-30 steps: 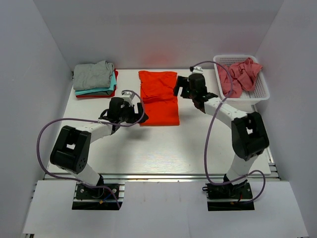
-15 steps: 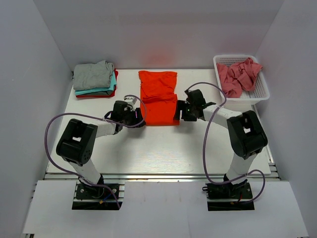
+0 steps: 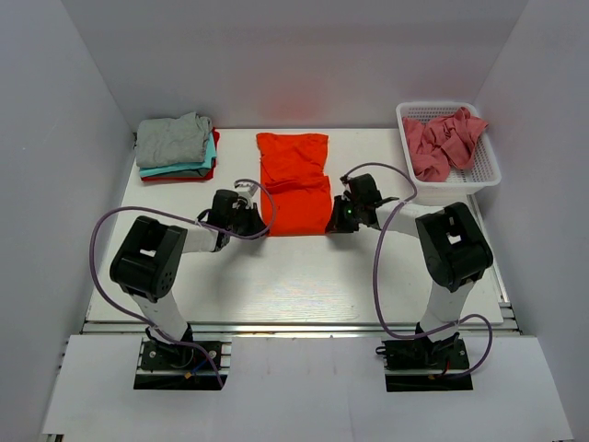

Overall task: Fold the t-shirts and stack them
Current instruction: Grab one side of the 2/3 rectangular tshirt with both arms, then fold the long partially folded tshirt into a neat square

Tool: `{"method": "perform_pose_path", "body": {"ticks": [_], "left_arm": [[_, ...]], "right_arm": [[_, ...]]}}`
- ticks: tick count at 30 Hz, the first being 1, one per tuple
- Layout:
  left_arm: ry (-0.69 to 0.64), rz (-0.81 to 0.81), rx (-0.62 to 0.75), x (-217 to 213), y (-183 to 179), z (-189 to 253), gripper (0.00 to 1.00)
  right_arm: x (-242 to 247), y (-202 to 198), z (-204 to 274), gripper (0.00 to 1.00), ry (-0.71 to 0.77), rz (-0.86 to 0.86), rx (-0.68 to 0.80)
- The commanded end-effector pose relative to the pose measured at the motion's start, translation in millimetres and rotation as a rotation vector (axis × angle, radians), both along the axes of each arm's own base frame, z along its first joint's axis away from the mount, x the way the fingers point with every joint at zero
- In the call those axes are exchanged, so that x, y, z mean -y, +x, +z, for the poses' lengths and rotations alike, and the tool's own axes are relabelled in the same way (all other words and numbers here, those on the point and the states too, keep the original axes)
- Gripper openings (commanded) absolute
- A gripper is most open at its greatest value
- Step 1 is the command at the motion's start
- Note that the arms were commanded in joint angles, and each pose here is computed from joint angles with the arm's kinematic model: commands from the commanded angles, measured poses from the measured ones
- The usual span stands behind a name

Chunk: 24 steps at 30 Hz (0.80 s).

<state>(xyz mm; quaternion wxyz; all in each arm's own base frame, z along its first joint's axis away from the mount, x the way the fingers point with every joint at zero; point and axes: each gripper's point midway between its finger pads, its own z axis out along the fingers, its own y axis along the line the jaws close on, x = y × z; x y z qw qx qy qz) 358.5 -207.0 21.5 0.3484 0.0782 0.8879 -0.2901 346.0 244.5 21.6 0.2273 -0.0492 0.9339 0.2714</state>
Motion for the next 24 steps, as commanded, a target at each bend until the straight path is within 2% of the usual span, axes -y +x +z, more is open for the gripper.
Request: {"method": "perform_pose_path", "body": {"ticks": [1,3,5,6,7,11,13,14,20,24], "left_arm": [[-0.043,-0.064,-0.029,10,-15,8,0.00],[-0.058,-0.070,-0.033,10,-23,17,0.00],[-0.111,-0.109,0.003,13,-40,41,0.00],[-0.136,-0.102,0.000,13,-46,50,0.00],[-0.161,-0.130,0.016,14,-57,67,0.00],[-0.159,-0.159,-0.055,9,-92,84,0.00],[-0.167,-0.196,-0.028,9,-107,111,0.00],[-0.155,-0.193,-0.073,4,-118,112,0.00],[-0.205,-0.216,-0.051,3,-139,175,0.00],[-0.206,-0.174,-0.006,0,-132,197,0.00]], "right_arm": [[-6,-2,10,0.08,0.032,0.030,0.029],[-1,-14,15,0.00,0.026,0.043,0.021],[1,-26,26,0.00,0.024,0.087,0.044],[7,-39,22,0.00,0.011,0.099,0.009],[7,-49,40,0.00,0.031,0.123,0.049],[17,-86,66,0.00,0.055,0.176,0.041],[25,-103,90,0.00,0.056,0.205,0.067],[26,-109,103,0.00,0.066,0.216,0.092],[24,-126,175,0.00,0.139,0.307,0.194],[22,-117,191,0.00,0.150,0.313,0.230]]}}
